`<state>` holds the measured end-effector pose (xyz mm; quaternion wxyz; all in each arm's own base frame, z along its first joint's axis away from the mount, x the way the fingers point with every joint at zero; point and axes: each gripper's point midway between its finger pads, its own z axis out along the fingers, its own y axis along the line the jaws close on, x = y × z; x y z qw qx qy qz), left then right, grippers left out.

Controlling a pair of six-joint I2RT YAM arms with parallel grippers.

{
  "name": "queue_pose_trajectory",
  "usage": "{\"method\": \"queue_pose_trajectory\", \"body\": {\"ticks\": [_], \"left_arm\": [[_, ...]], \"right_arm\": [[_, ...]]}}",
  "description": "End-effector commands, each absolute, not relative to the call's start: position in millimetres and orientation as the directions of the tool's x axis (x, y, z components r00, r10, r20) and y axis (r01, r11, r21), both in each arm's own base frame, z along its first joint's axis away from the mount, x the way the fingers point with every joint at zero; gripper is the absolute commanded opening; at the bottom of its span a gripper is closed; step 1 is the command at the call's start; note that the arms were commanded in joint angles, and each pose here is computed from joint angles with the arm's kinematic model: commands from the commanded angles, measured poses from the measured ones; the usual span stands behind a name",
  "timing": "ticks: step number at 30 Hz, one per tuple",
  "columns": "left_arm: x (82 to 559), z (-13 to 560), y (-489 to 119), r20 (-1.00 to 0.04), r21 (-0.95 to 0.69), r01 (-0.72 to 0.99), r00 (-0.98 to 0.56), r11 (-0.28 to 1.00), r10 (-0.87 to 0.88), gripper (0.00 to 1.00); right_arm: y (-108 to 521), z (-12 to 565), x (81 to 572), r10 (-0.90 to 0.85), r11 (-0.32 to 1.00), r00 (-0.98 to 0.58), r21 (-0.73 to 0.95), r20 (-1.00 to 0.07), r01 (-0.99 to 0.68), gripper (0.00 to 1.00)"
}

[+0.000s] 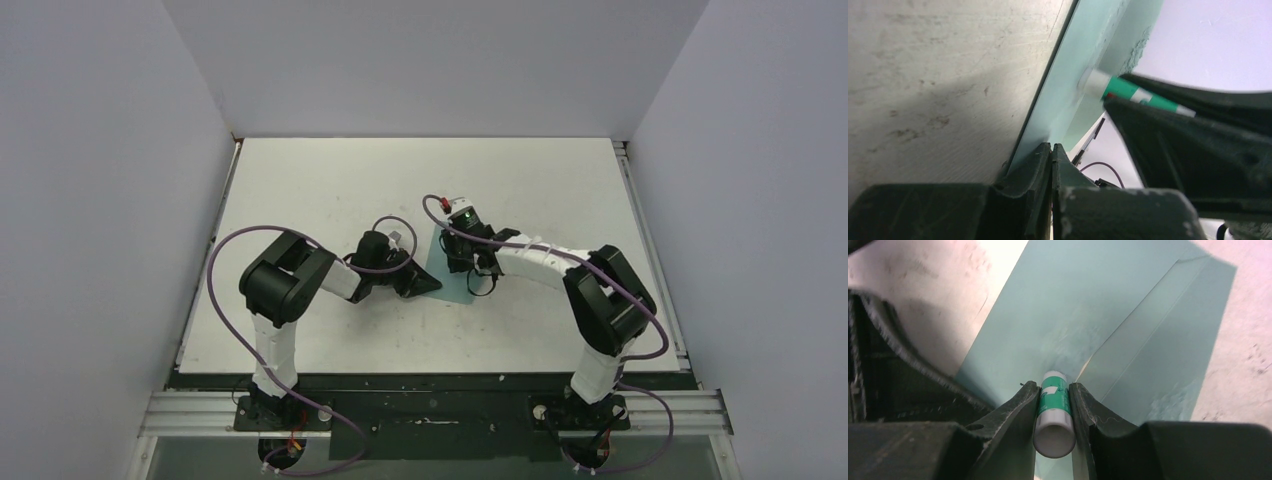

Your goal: Place the letter into the envelope and seal it

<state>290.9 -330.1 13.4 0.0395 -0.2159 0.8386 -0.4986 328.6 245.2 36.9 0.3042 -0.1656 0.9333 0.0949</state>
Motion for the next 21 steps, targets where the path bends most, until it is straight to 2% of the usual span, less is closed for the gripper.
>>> {"method": "queue_pose_trajectory", "body": {"ticks": [1, 6, 15, 21], "left_arm": [[276.1, -55.0, -298.3, 0.152, -0.691, -0.455, -0.851, 0.562, -0.502, 0.00], [276.7, -56.0, -298.0, 0.151, -0.688, -0.458, -0.849, 0.563, -0.506, 0.00], [277.6, -56.2, -298.4, 0.152, -0.689, -0.462, -0.846, 0.558, -0.512, 0.00], [275.4, -56.3, -296.7, 0.153, -0.687, -0.462, -0.846, 0.561, -0.511, 0.00]], "right_arm": [[203.5, 2.0, 343.3, -0.286, 0.949, -0.821, -0.026, -0.494, -0.315, 0.05], [215.0, 0.3, 360.6, -0.290, 0.942, -0.806, -0.005, -0.517, -0.336, 0.05], [226.4, -0.3, 285.4, -0.324, 0.918, -0.830, 0.061, -0.454, -0.391, 0.05], [218.6, 2.5, 290.4, -0.294, 0.933, -0.839, 0.053, -0.458, -0.356, 0.05]]}}
